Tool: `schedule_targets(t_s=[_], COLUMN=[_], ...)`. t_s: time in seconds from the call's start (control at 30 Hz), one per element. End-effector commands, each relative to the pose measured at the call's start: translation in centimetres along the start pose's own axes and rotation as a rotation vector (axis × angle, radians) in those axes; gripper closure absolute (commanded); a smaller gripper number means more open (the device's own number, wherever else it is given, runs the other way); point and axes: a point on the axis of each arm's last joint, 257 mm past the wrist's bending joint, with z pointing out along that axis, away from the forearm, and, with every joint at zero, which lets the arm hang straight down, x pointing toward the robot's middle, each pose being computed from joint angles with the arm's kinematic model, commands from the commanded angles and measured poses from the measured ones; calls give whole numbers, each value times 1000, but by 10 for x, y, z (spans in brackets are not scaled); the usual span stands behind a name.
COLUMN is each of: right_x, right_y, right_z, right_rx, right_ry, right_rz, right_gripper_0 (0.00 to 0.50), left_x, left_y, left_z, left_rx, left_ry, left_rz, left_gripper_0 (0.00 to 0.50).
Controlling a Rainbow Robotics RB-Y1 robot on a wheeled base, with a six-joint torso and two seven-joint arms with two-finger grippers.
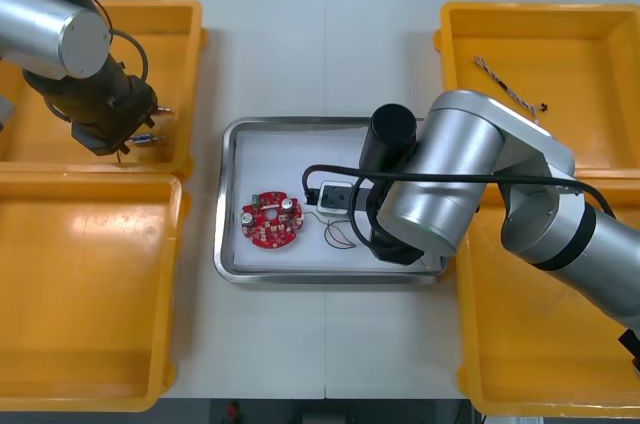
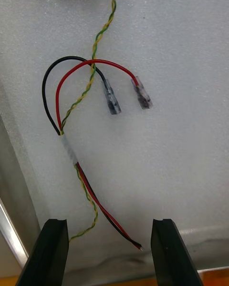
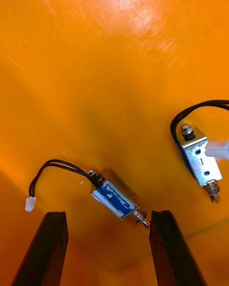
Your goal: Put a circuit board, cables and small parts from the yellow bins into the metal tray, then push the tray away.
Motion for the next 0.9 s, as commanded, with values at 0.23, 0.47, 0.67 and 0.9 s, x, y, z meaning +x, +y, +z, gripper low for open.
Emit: schedule_targets(t_s=[0.23,0.47,0.67,0.9], right_x=[-19,-19,-9,26], right_y=[-46,-80,-109,-141], right_z=[-59,-87,-112,-128], right_rx=[89,175,227,283], right_ry=[-72,-145,-205,-216], right_rz=[142,238,332,464], right_gripper_0=[0,0,0,0], left_x=[0,-3,-7,-3], left_y=[-24,-24,-23,-18], left_z=[-2,11,17,27], left_rx=[49,58,60,34], left_ry=[-38,-33,-40,-67], left_rz=[-38,-56,-60,-23], left_gripper_0=[0,0,0,0])
